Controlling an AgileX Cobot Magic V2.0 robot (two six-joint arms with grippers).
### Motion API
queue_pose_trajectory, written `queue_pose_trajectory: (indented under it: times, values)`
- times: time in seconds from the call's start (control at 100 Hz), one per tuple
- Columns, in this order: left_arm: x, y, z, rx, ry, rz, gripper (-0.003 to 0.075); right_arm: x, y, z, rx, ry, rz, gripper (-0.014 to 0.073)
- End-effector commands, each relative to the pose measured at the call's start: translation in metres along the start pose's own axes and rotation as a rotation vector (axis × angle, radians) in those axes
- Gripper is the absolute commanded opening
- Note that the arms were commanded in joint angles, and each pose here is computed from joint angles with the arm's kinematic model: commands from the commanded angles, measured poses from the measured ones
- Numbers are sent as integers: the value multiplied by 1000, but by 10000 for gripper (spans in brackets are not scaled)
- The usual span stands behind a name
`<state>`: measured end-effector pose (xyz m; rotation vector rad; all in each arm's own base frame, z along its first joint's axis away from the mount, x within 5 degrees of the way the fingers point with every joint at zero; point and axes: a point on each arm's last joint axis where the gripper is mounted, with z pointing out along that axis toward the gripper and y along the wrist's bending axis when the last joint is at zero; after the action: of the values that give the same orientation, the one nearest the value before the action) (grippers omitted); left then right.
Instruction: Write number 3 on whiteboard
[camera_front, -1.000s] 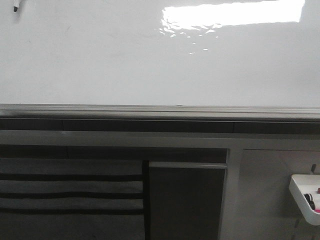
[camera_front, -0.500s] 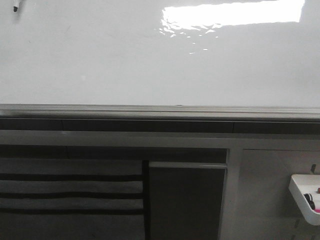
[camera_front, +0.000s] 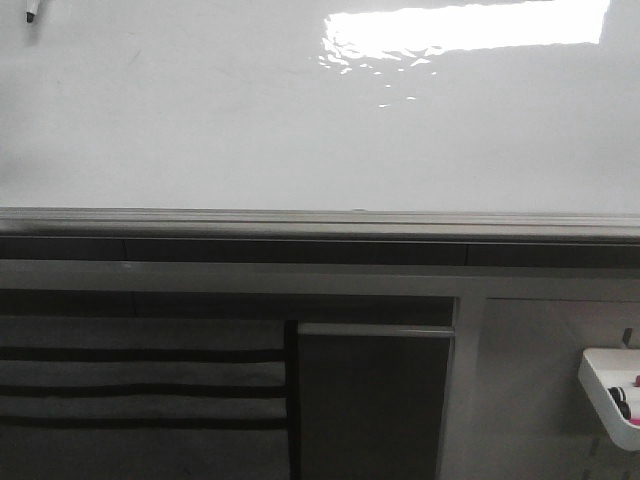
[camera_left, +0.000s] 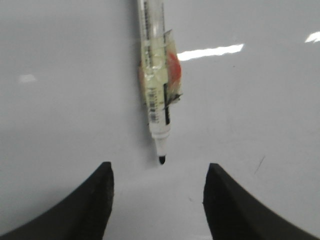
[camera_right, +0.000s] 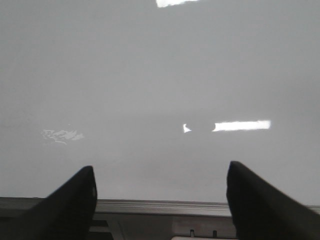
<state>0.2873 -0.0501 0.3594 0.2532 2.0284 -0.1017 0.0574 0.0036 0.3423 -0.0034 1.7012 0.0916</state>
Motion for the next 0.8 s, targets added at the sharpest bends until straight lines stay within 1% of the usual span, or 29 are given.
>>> queue_pose_trajectory:
  times: [0.0,0.11,0.28,0.49,0.54,0.79]
  values:
    - [-26,-2,1,-3,-117,7,365,-16,1,-1,0,-88,-3,489]
    - [-34,-1,18,-2,-110,7,365,-16,1,-1,0,-87,-3,489]
    - [-38,0,39,-6,-98,16,365,-15,1,-1,0,-84,-3,489]
    - [-39,1,47,-12,-125,15,363,-15,1,-1,0,-84,-3,489]
    - [-39,1,47,-12,-125,15,345,-15,1,-1,0,-84,-3,489]
    - [-39,1,47,-11,-117,15,190,-15,1,-1,0,-84,-3,489]
